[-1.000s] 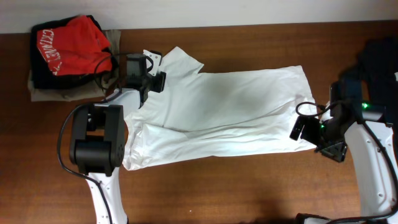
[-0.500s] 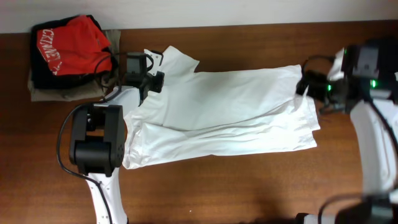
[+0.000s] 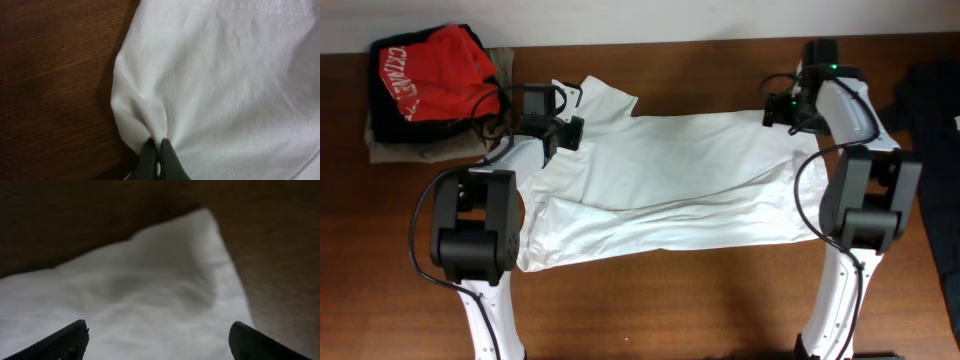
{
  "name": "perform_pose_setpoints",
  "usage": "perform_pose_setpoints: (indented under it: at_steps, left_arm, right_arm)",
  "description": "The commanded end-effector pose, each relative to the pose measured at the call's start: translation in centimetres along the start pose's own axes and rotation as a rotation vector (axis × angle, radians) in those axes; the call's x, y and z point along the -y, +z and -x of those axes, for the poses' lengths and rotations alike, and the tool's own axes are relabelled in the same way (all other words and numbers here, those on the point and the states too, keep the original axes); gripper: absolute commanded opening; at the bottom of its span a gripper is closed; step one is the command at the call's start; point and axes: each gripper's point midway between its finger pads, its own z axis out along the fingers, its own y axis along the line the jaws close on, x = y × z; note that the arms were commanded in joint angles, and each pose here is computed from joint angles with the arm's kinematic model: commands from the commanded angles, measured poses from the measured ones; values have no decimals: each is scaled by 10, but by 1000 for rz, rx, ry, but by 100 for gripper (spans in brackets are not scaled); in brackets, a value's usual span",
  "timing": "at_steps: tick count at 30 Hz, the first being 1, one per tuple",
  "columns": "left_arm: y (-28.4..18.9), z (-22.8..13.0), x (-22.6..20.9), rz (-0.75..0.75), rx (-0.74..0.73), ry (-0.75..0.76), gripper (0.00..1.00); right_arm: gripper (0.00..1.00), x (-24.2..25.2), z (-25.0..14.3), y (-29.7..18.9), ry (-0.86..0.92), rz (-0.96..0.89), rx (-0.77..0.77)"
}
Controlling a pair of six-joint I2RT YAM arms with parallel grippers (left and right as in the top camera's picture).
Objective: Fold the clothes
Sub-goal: 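Grasp the shirt's upper right corner with the right gripper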
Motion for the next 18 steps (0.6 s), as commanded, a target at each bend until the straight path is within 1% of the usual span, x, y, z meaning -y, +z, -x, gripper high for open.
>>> perform_pose_setpoints:
  at_steps: [1,4,10,14,15,16,17,18]
  left_arm:
    - [17,-62,1,-1,-161,-17,1]
    - [17,-63,2,-2,-164,-17,0]
    - [17,-62,2,-2,-164,-17,1]
    - [19,-65,2,-3,-170,-18,0]
    - [20,-68,2,-4,-176,-19,1]
    - [22,-72,3,-7,-185,-19,0]
    - [23,-74,3,-7,-191,-20,0]
    - [24,-75,3,-7,-190,-20,1]
  right_arm:
    - [92,-1,13,13,-23,-43,45]
    - [92,2,20,24,-17,-52,71]
    - [96,9,31,26,-4,-99,119]
    - [96,11,28,34,-1,-104,107]
    - [94,13,24,40,2,-106,92]
    - [88,15,19,44,4,-102,73]
    - [61,16,15,48,15,-102,55]
    - [46,17,12,49,24,-103,45]
